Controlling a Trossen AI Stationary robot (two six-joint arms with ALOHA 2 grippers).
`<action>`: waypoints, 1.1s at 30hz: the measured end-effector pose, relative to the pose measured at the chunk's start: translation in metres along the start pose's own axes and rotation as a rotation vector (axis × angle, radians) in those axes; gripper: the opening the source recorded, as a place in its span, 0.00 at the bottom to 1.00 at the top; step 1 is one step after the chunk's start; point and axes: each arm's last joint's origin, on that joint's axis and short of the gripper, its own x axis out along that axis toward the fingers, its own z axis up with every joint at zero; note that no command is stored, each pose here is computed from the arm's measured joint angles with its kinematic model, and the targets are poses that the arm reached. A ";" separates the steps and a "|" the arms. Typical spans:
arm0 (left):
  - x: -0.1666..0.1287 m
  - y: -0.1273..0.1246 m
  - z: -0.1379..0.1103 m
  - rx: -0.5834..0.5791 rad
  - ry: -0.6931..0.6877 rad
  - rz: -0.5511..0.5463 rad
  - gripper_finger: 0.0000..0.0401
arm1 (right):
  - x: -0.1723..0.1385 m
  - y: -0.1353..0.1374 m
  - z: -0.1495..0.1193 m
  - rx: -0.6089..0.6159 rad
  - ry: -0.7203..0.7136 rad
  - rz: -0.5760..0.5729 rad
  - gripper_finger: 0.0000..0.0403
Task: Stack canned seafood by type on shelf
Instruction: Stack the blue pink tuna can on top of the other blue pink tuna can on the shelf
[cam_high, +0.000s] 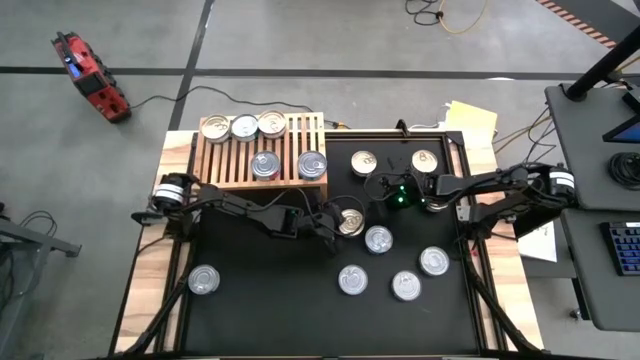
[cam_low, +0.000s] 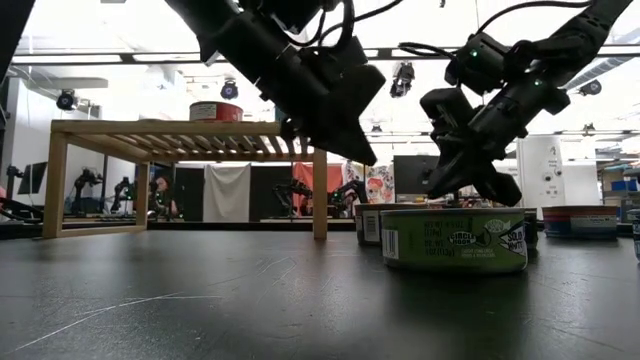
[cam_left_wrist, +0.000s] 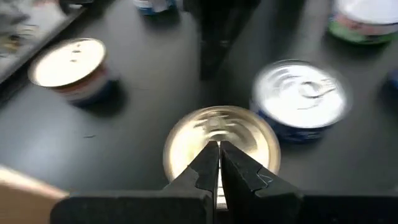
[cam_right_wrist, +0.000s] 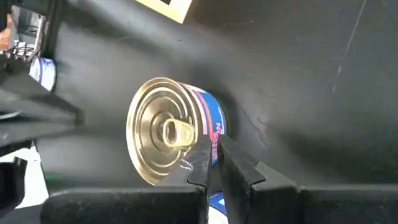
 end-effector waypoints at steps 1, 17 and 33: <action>0.002 -0.002 -0.002 -0.011 0.007 -0.026 0.00 | 0.000 0.000 0.000 0.001 0.004 0.004 0.04; 0.021 -0.013 -0.023 -0.067 0.054 -0.056 0.00 | -0.001 0.001 0.000 0.034 0.008 0.016 0.07; 0.017 -0.019 -0.031 -0.107 0.074 -0.065 0.00 | 0.000 0.007 0.003 -0.076 -0.017 0.090 0.43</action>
